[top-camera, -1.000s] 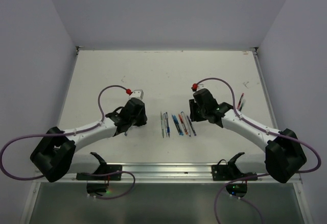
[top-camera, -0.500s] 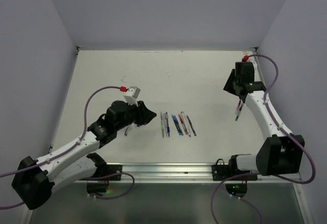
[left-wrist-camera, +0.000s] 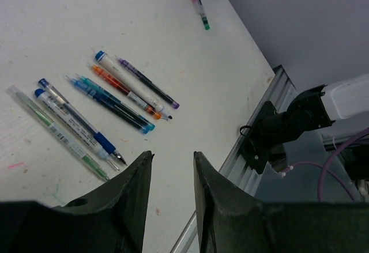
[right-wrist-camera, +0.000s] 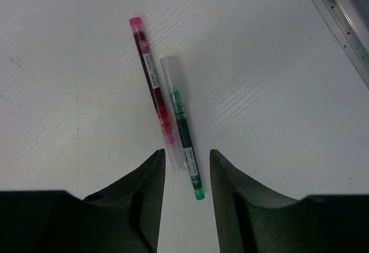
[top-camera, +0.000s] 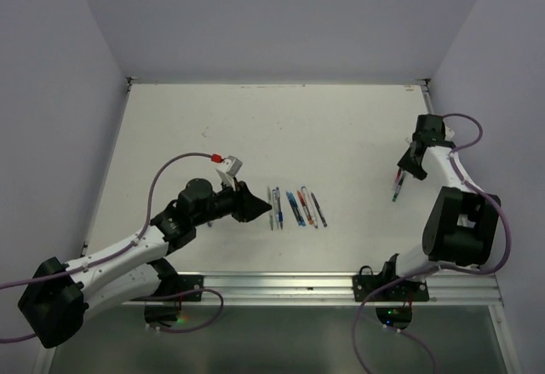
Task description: Open the pen caps
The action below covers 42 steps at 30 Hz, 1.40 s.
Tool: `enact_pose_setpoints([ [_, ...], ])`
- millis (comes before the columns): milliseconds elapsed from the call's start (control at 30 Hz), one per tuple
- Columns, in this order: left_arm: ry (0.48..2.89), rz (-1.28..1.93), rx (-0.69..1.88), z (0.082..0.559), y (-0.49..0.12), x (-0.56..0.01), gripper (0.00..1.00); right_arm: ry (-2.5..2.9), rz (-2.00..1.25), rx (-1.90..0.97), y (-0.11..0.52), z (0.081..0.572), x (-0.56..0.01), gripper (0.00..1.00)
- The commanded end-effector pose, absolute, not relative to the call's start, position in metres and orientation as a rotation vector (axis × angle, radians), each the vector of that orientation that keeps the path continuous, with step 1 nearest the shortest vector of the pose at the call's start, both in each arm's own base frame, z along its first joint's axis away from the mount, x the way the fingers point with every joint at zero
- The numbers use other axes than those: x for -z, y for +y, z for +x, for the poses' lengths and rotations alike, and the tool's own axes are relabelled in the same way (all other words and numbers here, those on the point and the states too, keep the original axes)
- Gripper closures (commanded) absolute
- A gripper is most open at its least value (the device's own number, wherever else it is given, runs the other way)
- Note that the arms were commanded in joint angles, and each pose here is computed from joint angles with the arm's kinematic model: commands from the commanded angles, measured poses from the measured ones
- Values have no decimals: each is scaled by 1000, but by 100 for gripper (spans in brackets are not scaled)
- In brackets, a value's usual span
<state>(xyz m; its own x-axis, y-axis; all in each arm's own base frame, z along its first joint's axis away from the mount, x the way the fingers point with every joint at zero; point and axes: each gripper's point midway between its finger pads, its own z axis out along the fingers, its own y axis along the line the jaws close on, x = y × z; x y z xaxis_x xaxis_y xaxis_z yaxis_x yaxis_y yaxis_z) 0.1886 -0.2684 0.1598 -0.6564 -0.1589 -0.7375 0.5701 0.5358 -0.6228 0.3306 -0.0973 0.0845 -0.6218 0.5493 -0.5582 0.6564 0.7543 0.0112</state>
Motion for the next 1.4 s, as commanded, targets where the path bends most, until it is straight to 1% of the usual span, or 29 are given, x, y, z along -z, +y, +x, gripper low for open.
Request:
enact_pose_setpoints([
  [0,1918,389,1266,179,-279,-171,62,2382,944,241,-104,341,-72,61],
  [100,1930,397,1248,180,-279,-165,62,2405,953,233,-104,345,-57,64],
  [533,1983,408,1204,188,-283,-149,62,2469,967,270,-110,351,-16,67],
  [633,1995,408,1203,188,-283,-144,62,2488,963,278,-110,349,-7,71],
  [667,1999,406,1203,189,-284,-143,62,2494,964,278,-109,347,-4,75],
  [800,2004,406,1201,190,-285,-142,62,2498,959,282,-109,344,-1,81],
  [900,2008,401,1206,189,-285,-141,62,2500,951,283,-108,340,-5,87],
  [933,2009,395,1210,190,-286,-142,62,2489,948,287,-109,340,-10,92],
  [1033,2011,392,1212,190,-286,-144,62,2481,939,298,-109,335,-20,98],
  [1067,2016,389,1215,190,-287,-144,62,2450,937,304,-111,334,-32,100],
  [1133,2021,387,1226,189,-288,-145,62,2437,930,310,-111,327,-42,100],
  [1167,2019,389,1239,188,-289,-147,62,2397,918,292,-110,327,-59,100],
  [1267,2023,395,1296,183,-294,-151,62,2375,882,234,-98,318,-79,100],
  [1300,2009,405,1319,182,-297,-156,62,2335,853,199,-93,314,-98,100],
  [1367,2018,430,1373,177,-303,-158,62,2333,775,83,-70,311,-108,100],
])
